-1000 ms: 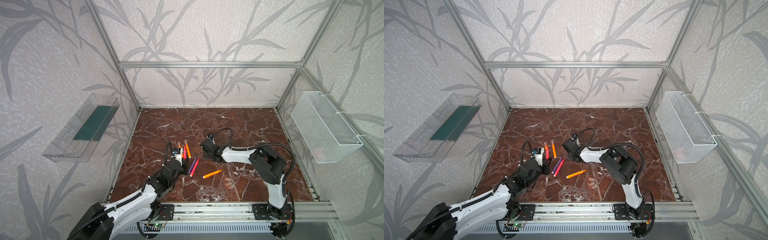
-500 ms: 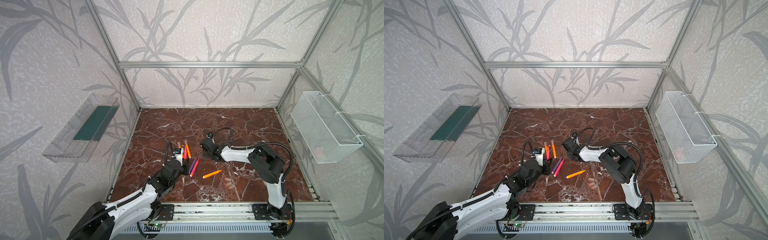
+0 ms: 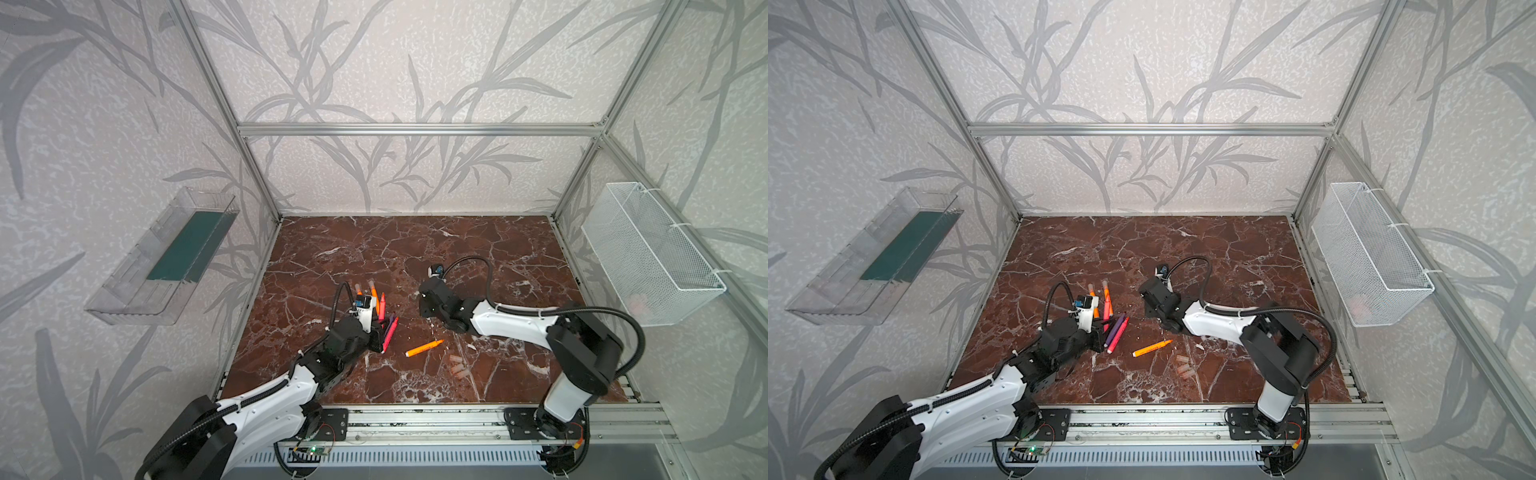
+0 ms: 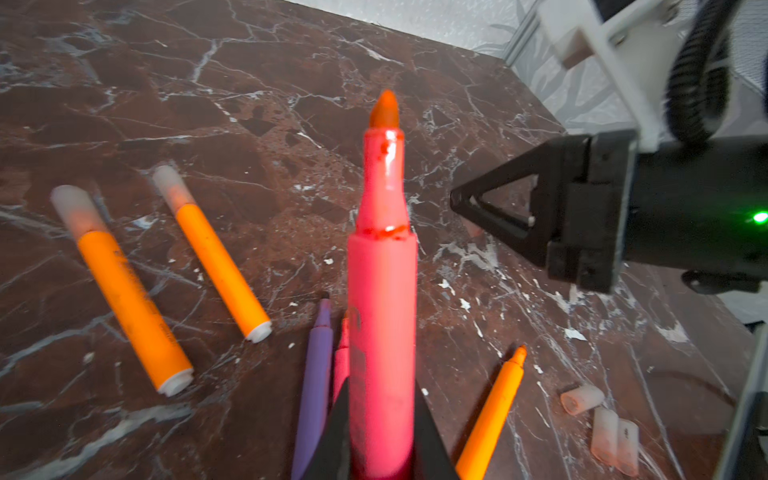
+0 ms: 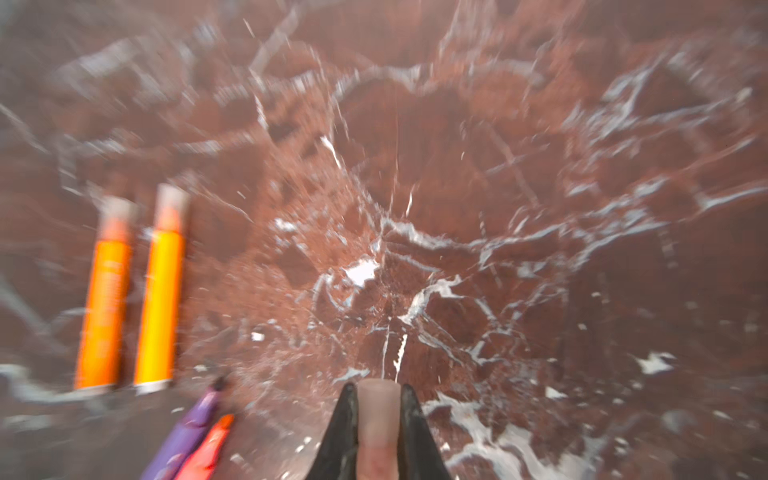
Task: Insert the pens into the pen caps
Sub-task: 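Carry the cap with the right gripper above the pink highlighter tip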
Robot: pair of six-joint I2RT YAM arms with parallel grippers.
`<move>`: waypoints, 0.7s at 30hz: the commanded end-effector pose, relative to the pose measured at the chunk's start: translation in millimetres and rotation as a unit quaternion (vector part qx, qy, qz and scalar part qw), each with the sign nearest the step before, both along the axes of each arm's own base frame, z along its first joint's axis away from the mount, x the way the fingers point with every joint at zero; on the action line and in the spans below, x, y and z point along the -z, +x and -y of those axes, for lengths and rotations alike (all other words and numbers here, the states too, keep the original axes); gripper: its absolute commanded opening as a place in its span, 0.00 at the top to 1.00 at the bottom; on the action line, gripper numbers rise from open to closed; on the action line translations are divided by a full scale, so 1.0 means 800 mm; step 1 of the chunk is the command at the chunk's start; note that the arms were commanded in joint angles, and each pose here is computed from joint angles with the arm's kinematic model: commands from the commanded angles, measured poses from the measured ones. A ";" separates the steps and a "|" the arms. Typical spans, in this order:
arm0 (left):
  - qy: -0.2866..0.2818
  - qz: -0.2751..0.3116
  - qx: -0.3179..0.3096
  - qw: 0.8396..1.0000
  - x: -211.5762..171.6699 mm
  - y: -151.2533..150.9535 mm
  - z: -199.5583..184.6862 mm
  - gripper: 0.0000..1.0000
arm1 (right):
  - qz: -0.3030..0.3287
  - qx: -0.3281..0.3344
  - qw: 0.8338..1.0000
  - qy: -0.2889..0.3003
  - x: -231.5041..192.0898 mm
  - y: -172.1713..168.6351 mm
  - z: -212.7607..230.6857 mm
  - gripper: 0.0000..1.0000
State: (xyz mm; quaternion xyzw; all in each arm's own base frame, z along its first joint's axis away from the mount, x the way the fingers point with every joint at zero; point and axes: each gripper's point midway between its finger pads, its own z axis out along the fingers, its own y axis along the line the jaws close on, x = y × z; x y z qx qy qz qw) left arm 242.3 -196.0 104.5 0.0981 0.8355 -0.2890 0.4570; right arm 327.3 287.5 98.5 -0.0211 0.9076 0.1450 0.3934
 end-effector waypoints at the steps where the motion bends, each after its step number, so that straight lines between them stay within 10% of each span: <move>1: -0.050 0.012 0.050 0.997 -0.023 -0.007 0.026 1.00 | 0.060 0.000 0.995 0.078 -0.053 -0.002 0.004 1.00; 21: -0.116 -0.015 0.154 0.981 -0.033 -0.026 0.115 1.00 | 0.226 -0.089 0.930 0.275 -0.194 -0.058 0.017 1.00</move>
